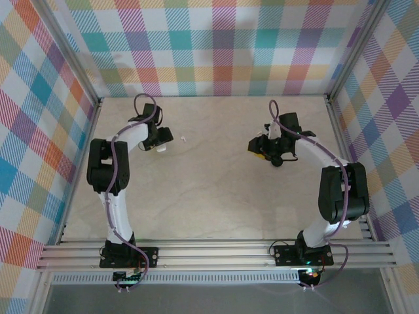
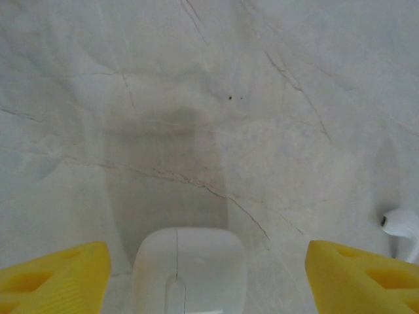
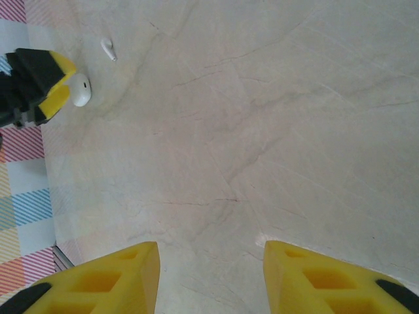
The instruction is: Insert wireless bluetooth earbuds into charging case
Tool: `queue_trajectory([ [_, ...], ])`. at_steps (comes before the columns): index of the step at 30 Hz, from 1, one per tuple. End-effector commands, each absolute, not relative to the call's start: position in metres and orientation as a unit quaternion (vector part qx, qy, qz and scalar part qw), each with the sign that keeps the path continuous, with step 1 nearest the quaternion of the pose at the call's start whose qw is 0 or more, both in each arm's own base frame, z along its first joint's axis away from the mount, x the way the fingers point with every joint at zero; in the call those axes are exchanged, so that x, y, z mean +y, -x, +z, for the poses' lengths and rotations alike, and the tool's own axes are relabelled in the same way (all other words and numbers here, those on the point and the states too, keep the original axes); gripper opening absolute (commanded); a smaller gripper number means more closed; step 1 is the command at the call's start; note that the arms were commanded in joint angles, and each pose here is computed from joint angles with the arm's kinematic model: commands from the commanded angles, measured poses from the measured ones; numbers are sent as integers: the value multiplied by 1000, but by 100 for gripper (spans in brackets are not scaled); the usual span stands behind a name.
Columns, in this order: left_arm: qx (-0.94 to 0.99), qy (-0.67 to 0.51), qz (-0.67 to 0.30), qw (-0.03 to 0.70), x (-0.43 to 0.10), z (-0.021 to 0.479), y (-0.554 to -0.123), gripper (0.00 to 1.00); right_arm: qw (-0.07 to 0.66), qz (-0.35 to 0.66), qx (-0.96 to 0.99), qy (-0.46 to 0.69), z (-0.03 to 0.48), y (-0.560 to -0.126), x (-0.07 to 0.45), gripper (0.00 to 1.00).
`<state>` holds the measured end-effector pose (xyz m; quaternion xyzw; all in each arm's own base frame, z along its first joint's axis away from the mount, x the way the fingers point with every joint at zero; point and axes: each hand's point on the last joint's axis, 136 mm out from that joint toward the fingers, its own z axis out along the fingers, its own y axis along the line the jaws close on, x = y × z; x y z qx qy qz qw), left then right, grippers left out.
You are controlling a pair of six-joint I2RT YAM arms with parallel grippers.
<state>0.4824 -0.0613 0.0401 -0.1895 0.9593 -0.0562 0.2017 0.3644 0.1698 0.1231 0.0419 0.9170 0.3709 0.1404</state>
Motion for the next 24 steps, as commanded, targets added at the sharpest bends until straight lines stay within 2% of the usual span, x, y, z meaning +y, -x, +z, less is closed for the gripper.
queue_trajectory([
  [1, 967, 186, -52, 166, -61, 31, -475, 75, 163, 386, 908, -26, 142, -371, 176, 46],
  [6, 970, 175, -64, 156, -66, 24, -471, 59, 169, 392, 904, -20, 143, -370, 178, 46],
  [14, 972, 162, -70, 153, -69, 20, -460, 46, 165, 410, 897, -16, 152, -368, 183, 46],
  [24, 975, 68, -114, 180, -95, 42, -434, 43, 153, 420, 894, -12, 160, -361, 194, 46],
])
